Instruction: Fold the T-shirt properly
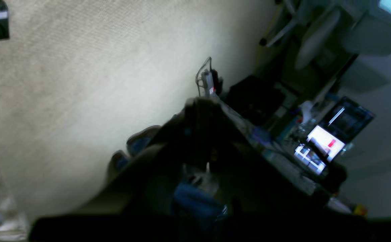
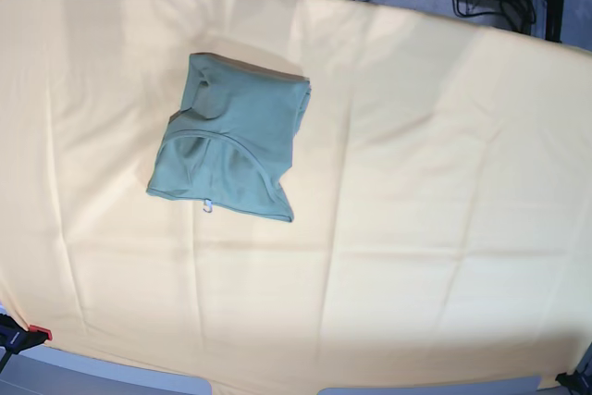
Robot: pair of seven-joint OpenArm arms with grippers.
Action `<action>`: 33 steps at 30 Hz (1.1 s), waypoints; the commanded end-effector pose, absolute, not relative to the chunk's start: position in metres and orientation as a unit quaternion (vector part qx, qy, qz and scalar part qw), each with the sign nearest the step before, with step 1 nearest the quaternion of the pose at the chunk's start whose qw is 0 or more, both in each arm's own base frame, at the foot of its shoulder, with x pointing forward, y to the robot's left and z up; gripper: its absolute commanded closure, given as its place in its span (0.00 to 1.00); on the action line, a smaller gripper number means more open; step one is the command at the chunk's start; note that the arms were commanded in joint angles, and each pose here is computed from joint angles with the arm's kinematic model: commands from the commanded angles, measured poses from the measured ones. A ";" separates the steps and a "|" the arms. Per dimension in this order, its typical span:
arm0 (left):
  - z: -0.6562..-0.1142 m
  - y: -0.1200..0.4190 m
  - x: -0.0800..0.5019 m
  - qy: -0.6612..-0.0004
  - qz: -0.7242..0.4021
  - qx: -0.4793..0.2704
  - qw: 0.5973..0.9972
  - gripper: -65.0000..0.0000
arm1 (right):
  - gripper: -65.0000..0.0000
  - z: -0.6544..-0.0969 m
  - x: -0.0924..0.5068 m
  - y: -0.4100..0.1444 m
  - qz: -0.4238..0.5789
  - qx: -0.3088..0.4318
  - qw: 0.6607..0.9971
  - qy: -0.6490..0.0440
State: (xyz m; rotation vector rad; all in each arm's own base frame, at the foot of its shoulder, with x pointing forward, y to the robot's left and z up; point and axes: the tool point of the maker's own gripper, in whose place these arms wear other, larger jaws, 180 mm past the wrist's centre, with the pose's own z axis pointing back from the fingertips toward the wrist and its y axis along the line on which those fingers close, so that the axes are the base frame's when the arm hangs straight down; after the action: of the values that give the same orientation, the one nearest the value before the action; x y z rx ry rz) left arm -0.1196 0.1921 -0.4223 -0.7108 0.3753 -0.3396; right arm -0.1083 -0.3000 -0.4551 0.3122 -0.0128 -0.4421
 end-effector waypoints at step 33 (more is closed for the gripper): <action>-0.630 0.167 -0.003 -0.102 -0.092 -0.078 0.987 1.00 | 1.00 -0.635 -0.029 -0.136 0.154 0.091 0.983 -0.025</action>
State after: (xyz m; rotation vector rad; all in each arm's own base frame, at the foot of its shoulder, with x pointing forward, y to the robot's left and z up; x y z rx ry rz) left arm -0.0058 0.1708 -0.6309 -0.1467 -0.1891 -0.1923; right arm -0.0239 -0.1379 -0.6356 0.1738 -0.0547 0.3088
